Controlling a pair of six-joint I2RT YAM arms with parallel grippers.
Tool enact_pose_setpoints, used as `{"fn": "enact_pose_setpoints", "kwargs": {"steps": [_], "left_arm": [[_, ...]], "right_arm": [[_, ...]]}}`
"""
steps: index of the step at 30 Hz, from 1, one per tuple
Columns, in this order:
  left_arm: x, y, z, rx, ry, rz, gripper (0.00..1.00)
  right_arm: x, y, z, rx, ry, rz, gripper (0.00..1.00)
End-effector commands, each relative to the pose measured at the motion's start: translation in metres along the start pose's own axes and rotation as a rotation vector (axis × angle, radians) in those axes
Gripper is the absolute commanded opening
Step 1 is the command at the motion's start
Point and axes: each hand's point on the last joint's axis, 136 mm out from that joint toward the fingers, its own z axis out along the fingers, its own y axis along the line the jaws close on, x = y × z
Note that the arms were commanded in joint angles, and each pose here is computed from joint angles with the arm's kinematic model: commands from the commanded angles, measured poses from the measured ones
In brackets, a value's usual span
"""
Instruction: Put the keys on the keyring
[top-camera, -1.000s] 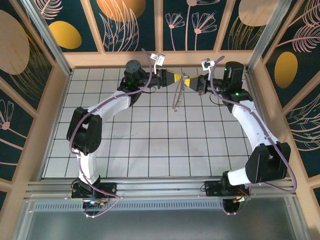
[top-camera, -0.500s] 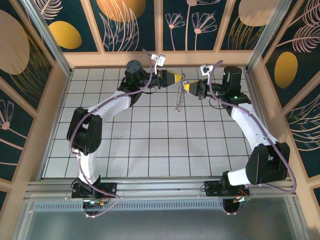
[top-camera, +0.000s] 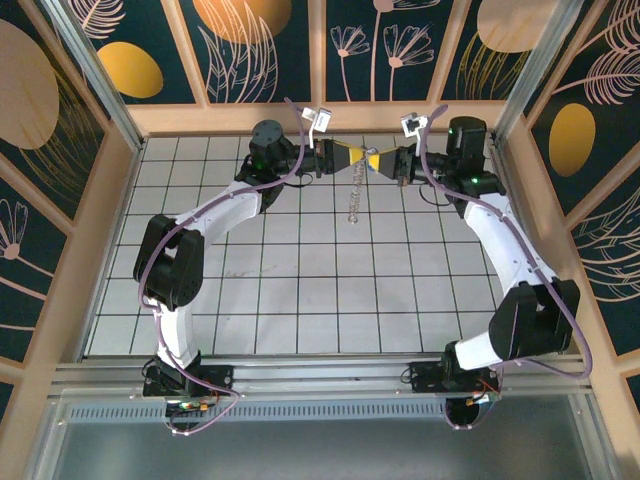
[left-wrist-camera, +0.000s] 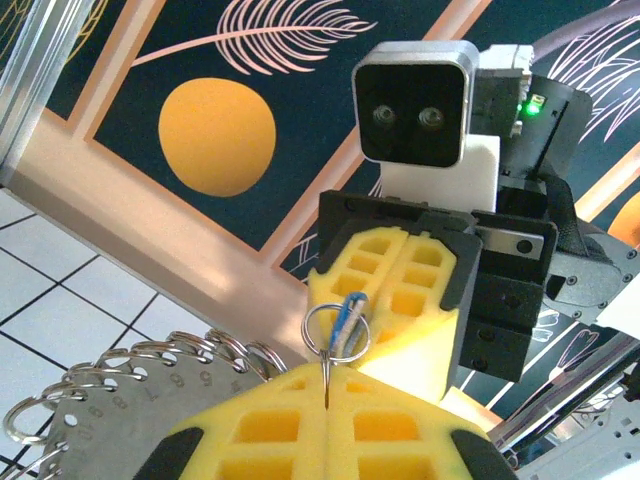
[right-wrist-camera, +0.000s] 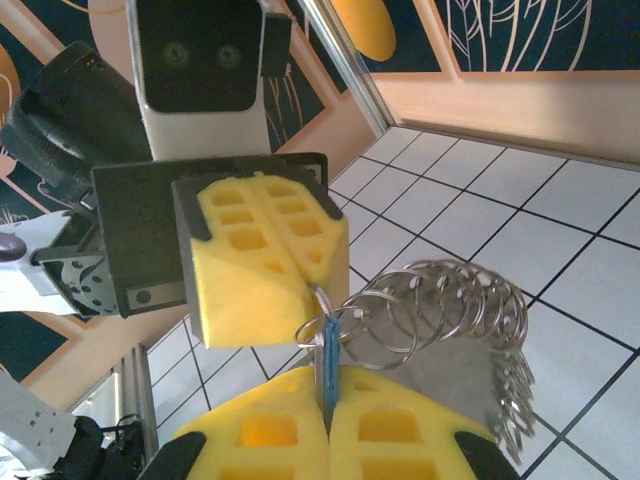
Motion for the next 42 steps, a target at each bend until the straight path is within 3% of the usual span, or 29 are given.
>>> {"fn": "enact_pose_setpoints", "kwargs": {"steps": [1,9,19,31,42], "left_arm": [[-0.02,-0.023,-0.002,0.037,-0.025,0.073,0.0],[-0.017,-0.021,0.0,0.039,-0.017,0.068,0.0],[-0.013,-0.006,0.0,-0.038,-0.009,0.062,0.0],[-0.007,0.006,-0.001,-0.078,-0.008,0.047,0.0],[-0.019,0.009,-0.011,-0.136,-0.069,0.052,0.33]], "right_arm": [[-0.017,0.006,-0.001,-0.022,-0.013,-0.05,0.0],[-0.019,0.008,0.013,-0.056,0.015,-0.054,0.0],[-0.028,-0.009,-0.006,0.054,-0.012,-0.036,0.0],[-0.044,0.001,-0.003,-0.012,-0.012,-0.037,0.0],[-0.04,-0.007,0.007,-0.03,0.018,-0.018,0.0]]}}
